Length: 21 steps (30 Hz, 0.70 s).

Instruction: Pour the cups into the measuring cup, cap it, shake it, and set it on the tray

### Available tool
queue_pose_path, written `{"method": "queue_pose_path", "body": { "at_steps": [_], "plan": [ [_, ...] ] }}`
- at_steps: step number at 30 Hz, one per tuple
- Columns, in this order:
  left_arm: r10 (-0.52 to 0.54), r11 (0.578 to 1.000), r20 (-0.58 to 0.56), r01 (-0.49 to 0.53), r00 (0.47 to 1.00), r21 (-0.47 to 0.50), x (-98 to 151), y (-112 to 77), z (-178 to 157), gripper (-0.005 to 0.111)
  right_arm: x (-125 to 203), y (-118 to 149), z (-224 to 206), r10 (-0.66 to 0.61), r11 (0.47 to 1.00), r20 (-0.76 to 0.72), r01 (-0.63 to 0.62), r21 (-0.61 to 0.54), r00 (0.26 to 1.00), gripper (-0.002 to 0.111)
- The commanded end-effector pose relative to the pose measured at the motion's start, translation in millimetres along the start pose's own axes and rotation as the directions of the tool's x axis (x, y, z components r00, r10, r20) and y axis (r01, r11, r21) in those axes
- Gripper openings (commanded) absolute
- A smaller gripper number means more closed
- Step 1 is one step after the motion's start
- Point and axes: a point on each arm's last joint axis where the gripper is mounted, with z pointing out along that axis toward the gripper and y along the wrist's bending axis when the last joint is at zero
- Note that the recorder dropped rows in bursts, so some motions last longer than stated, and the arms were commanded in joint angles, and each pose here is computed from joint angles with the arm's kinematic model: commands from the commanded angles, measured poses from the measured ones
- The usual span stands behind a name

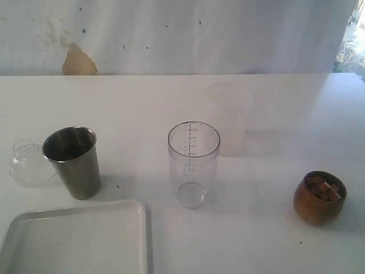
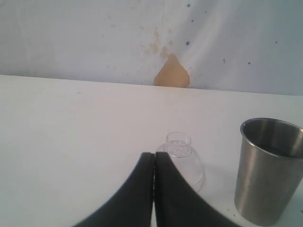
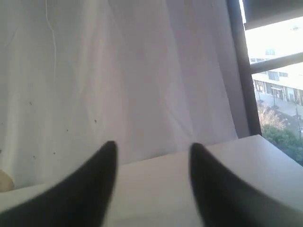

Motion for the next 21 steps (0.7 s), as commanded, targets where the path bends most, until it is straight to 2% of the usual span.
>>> {"method": "queue_pose_path", "body": {
  "at_steps": [1, 4, 6, 9, 11, 14, 18, 21],
  "plan": [
    [0.004, 1.000, 0.008, -0.004, 1.000, 0.000, 0, 0.1, 0, 0.001, 8, -1, 12, -0.018, 1.000, -0.084, 0.019, 0.009, 0.996, 0.105],
    [0.004, 1.000, 0.008, -0.004, 1.000, 0.000, 0, 0.1, 0, 0.001, 15, -2, 21, 0.003, 1.000, -0.162, 0.001, 0.025, 0.987, 0.105],
    [0.004, 1.000, 0.008, -0.004, 1.000, 0.000, 0, 0.1, 0, 0.001, 19, -1, 26, -0.026, 1.000, -0.197, 0.027, 0.004, 0.980, 0.105],
    [0.004, 1.000, 0.008, -0.004, 1.000, 0.000, 0, 0.1, 0, 0.001, 27, 5, 33, -0.200, 0.978, -0.238, 0.178, -0.112, 0.950, 0.105],
    [0.004, 1.000, 0.008, -0.004, 1.000, 0.000, 0, 0.1, 0, 0.001, 32, 11, 38, -0.280, 0.951, -0.252, 0.232, -0.203, 0.926, 0.105],
    [0.004, 1.000, 0.008, -0.004, 1.000, 0.000, 0, 0.1, 0, 0.001, 41, 16, 44, -0.330, 0.927, -0.282, 0.253, -0.278, 0.901, 0.105],
    [0.004, 1.000, 0.008, -0.004, 1.000, 0.000, 0, 0.1, 0, 0.001, 54, 14, 52, -0.316, 0.933, -0.362, 0.219, -0.285, 0.877, 0.105],
    [0.004, 1.000, 0.008, -0.004, 1.000, 0.000, 0, 0.1, 0, 0.001, 61, 14, 57, -0.360, 0.916, -0.378, 0.247, -0.316, 0.853, 0.105]
  ]
}}
